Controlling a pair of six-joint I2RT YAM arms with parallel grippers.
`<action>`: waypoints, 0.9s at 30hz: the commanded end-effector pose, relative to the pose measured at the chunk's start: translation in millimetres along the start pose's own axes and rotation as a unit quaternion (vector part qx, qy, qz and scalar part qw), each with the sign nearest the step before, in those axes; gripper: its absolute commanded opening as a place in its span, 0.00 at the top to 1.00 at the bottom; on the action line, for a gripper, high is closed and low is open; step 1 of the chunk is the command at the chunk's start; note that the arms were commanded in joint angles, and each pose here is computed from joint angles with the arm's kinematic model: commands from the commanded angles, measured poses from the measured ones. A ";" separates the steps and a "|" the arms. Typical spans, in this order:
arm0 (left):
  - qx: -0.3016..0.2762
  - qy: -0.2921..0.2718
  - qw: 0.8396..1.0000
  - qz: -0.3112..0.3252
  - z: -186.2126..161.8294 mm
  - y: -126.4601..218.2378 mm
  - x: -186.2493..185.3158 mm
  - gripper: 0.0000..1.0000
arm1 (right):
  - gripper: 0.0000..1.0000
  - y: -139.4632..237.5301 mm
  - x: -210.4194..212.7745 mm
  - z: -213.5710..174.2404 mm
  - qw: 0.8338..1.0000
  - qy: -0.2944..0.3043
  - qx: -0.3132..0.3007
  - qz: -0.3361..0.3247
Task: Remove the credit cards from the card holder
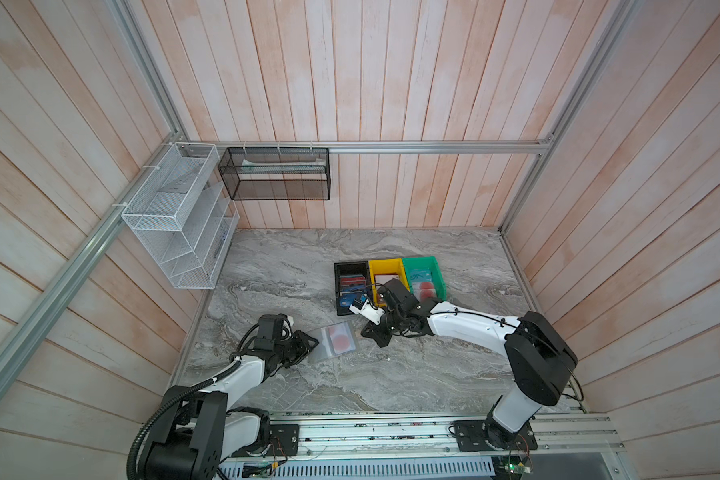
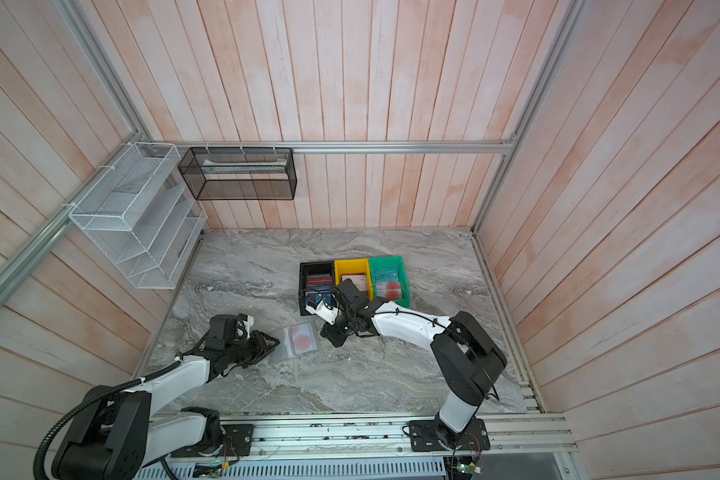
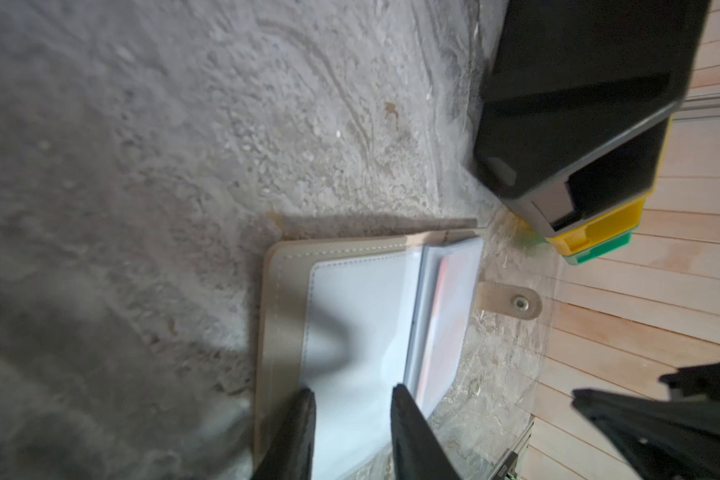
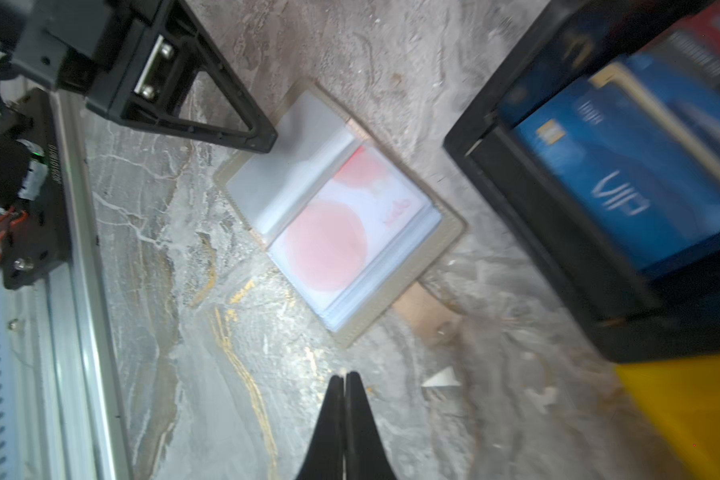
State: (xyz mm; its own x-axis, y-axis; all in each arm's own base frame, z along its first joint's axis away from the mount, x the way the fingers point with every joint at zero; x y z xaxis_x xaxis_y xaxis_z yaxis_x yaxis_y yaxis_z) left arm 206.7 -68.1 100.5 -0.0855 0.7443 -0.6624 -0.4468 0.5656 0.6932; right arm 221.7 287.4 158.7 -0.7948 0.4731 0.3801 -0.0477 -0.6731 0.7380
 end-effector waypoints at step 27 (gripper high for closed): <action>0.024 -0.008 0.999 0.028 -11.2 -16.3 15.5 0.65 | 1.00 -58.4 -38.0 1.8 0.995 -0.094 0.004 -0.028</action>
State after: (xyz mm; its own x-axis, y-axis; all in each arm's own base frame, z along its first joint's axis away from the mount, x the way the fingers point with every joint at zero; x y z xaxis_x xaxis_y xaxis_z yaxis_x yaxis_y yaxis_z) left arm 217.6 -74.5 97.4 -0.0235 0.7403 -0.6719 -0.4627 0.5877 0.6637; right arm 251.0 308.8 109.5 -0.6833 0.5657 0.4616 -0.0667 -0.6779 0.7321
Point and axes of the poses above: each gripper's point midway between its finger pads, its own y axis back along the fingers, its own x axis along the line the jaws close on, z = x × y, the point moved 10 cm from there along y, back along the fingers, and after that the axes turned 10 degrees about -y, right-handed, at the moved point
